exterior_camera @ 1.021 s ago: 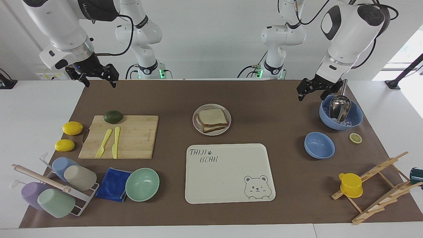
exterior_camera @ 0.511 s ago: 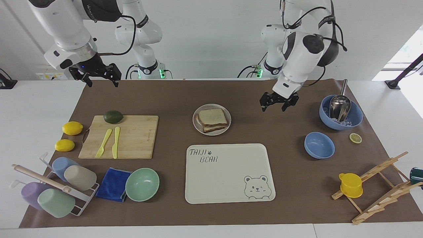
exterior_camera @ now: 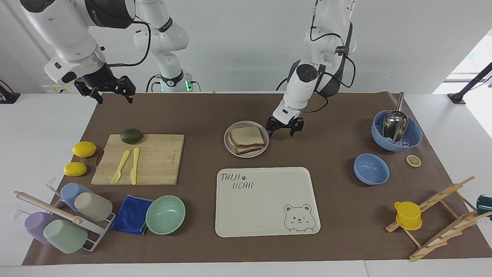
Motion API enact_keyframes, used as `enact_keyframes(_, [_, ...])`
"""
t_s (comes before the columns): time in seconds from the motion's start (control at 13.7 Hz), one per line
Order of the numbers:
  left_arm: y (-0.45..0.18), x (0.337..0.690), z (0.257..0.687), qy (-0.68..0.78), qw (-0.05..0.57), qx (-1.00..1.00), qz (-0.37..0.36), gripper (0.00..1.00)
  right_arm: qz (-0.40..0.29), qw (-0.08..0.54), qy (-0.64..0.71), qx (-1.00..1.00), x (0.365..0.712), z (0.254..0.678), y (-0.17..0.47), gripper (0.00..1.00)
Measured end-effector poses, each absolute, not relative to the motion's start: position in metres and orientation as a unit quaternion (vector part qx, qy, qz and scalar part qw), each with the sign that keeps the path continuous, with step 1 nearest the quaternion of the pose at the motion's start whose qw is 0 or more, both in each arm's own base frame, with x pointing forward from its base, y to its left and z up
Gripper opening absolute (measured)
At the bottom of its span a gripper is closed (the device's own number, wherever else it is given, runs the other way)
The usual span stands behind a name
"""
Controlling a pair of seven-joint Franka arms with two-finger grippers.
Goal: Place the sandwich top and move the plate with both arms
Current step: 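Retract the right gripper while the left gripper reaches the plate rim, then grasp the white plate rim nearest the left gripper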
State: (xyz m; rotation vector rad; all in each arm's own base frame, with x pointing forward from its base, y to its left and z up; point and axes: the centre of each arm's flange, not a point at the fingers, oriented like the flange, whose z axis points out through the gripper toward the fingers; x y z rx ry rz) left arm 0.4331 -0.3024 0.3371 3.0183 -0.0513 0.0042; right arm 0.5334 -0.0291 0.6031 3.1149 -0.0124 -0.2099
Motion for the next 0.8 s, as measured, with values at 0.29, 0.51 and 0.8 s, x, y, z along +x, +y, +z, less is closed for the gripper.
enact_keyframes(0.29, [-0.31,0.43,0.323,-0.021,0.061,0.998,-0.004,0.92,-0.057,0.01,-0.023,0.998,0.534,0.605,-0.03,1.0])
enact_keyframes(0.51, [-0.314,0.427,0.322,-0.019,0.064,0.998,-0.008,0.86,-0.057,0.01,-0.023,0.998,0.534,0.605,-0.03,1.0])
enact_keyframes(0.8, [-0.319,0.425,0.312,-0.02,0.067,0.998,-0.009,0.82,-0.058,0.009,-0.025,0.998,0.533,0.604,-0.032,1.0])
